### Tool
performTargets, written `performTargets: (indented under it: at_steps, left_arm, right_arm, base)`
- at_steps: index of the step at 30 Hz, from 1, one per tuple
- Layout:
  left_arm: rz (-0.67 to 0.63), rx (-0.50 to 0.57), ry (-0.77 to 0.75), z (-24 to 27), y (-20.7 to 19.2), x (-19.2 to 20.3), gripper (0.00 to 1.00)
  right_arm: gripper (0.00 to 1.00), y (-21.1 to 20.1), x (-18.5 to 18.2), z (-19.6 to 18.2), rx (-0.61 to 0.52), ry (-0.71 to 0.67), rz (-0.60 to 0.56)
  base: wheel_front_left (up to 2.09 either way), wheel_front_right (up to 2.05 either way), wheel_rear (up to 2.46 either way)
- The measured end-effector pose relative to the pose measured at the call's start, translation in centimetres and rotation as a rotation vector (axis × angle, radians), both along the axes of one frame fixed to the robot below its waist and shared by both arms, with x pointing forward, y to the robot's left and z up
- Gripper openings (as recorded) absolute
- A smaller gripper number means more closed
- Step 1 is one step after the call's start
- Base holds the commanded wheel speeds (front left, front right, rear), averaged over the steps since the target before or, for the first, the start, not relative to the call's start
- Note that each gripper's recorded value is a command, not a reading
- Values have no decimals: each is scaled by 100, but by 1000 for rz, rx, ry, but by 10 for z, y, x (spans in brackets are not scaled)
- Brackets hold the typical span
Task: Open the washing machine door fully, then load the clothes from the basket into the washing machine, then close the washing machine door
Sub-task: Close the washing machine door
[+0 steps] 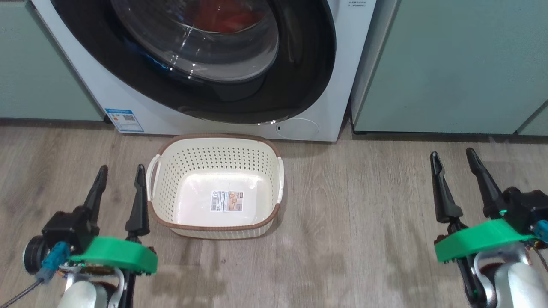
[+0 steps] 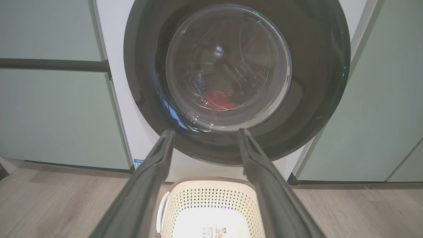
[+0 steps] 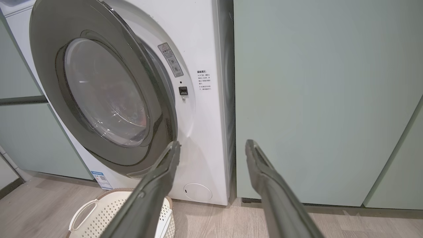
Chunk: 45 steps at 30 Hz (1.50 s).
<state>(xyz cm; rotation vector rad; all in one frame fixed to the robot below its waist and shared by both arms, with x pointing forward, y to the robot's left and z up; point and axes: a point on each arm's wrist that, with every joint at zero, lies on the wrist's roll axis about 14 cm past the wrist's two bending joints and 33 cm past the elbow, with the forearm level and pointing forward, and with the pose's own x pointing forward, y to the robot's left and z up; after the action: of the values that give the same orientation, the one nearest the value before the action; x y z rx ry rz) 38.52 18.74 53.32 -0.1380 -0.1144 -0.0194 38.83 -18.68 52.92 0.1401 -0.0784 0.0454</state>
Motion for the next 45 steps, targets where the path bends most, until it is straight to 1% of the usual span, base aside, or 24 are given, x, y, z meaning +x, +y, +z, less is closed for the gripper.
performTargets:
  at_steps: [4,10,30,31,32,33,34,40,45]
  left_arm:
    - [1,26,-3,-1,-1,-4,100]
    - [-1,35,-4,-1,-3,-4,100]
    - [2,37,7,-4,-5,-7,100]
    - [4,37,9,-4,-5,-7,100]
    - [10,38,10,-5,-4,-7,100]
    - [11,38,11,-5,-4,-8,100]
    - [12,38,14,-6,-3,-8,100]
    - [31,40,22,-8,3,-7,100]
    - [61,44,5,-3,13,-1,100]
  right_arm:
    - [100,-3,-5,-4,-1,17,-7]
    - [100,-4,-8,-4,-1,16,-12]
    - [100,-2,-7,-4,15,15,-5]
    - [85,-2,-7,-4,19,16,-4]
    - [44,-1,-6,-4,19,17,-3]
    - [44,-1,-6,-5,20,16,-3]
    - [0,-1,-5,-5,20,18,-2]
    - [0,3,2,-11,29,34,10]
    - [0,12,22,-10,27,24,32]
  base:
    - [0,0,0]
    - [0,0,0]
    - [0,0,0]
    - [0,0,0]
    - [0,0,0]
    - [0,0,0]
    - [0,0,0]
    - [0,0,0]
    - [0,0,0]
